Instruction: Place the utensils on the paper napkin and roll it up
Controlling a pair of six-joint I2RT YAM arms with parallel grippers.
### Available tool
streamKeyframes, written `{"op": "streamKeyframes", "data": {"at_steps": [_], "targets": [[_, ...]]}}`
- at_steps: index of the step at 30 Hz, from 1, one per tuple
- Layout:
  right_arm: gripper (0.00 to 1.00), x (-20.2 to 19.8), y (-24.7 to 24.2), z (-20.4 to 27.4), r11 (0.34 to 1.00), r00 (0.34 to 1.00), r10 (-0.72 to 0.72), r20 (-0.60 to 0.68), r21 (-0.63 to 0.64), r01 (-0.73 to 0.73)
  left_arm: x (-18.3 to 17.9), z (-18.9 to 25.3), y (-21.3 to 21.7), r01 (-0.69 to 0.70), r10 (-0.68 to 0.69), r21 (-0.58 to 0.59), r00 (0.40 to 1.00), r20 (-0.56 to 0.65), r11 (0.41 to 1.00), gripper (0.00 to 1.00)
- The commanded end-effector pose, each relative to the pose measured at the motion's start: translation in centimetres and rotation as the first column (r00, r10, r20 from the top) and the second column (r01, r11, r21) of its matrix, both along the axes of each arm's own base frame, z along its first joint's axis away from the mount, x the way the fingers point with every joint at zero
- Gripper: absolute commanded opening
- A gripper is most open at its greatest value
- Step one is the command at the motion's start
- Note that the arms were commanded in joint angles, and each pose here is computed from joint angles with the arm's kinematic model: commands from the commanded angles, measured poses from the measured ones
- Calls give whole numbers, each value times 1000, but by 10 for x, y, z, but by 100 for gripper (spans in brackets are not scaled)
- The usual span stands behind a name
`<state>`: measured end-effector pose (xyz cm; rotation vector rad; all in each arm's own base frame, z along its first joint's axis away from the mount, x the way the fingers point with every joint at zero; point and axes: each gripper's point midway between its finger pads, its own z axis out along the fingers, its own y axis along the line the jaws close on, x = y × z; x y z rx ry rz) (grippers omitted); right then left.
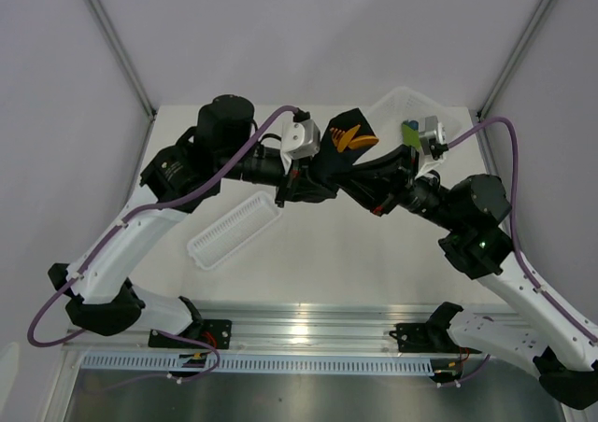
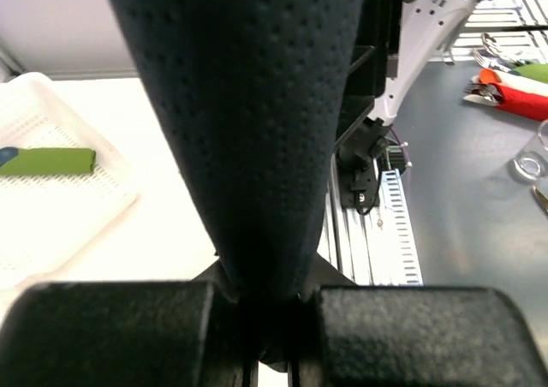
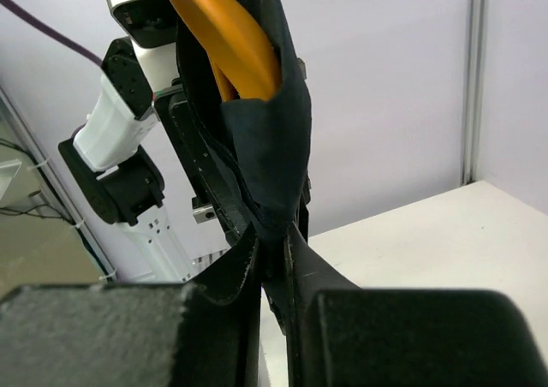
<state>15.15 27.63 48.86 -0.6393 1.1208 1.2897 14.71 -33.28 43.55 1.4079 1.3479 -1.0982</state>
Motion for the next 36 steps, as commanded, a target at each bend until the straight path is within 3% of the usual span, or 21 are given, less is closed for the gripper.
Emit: {"op": "streamKeyframes", "data": {"at_steps": [1,2,3,7,9,13,17,19,24,26,28,29,31,32,36], "targets": [[4,-15,-11,26,999,997,15,73,50,-19,-23,-3,7,102,-102,2,994,27,995,6],[3,-16,-14,27,999,997,8,72,53,-12,-25,0,9,105,-104,-3,994,37,995,11],[2,-16,-16,28,999,997,2,74,52,-6,-25,0,10,102,-102,-2,994,40,995,24],[0,-13,-19,26,999,998,-25,51,32,23,-29,0,16,98,-98,3,994,45,995,63],[0,-11,-20,22,999,999,-33,39,6,33,-31,0,19,95,-96,5,994,45,995,72],[0,-13,-20,15,998,998,-29,58,-50,32,-30,7,27,56,-55,-3,997,61,998,80],[0,-10,-22,22,997,997,-49,61,-65,53,-15,14,34,-70,70,-9,994,83,998,83],[0,4,-19,10,988,996,-89,1,-126,89,2,15,43,-189,188,-5,977,104,982,85],[0,35,-33,24,955,969,-242,-50,-189,229,43,-5,78,-468,461,29,878,129,883,91],[0,59,-35,12,929,950,-300,-89,-254,269,42,1,93,-505,503,-7,857,110,863,93],[0,68,-44,22,918,944,-315,-99,-283,277,49,-21,102,-533,530,22,845,79,846,94],[0,98,-51,13,896,922,-365,-131,-318,309,48,-21,109,-543,540,12,838,76,840,94],[0,118,-65,17,885,908,-390,-151,-335,324,59,-39,117,-577,574,50,817,66,815,95],[0,137,-61,1,895,914,-350,-203,-361,263,63,-42,120,-588,584,59,809,70,807,95],[0,221,-111,-52,888,825,-416,-382,-366,279,89,-62,122,-620,614,122,785,86,775,94]]}}
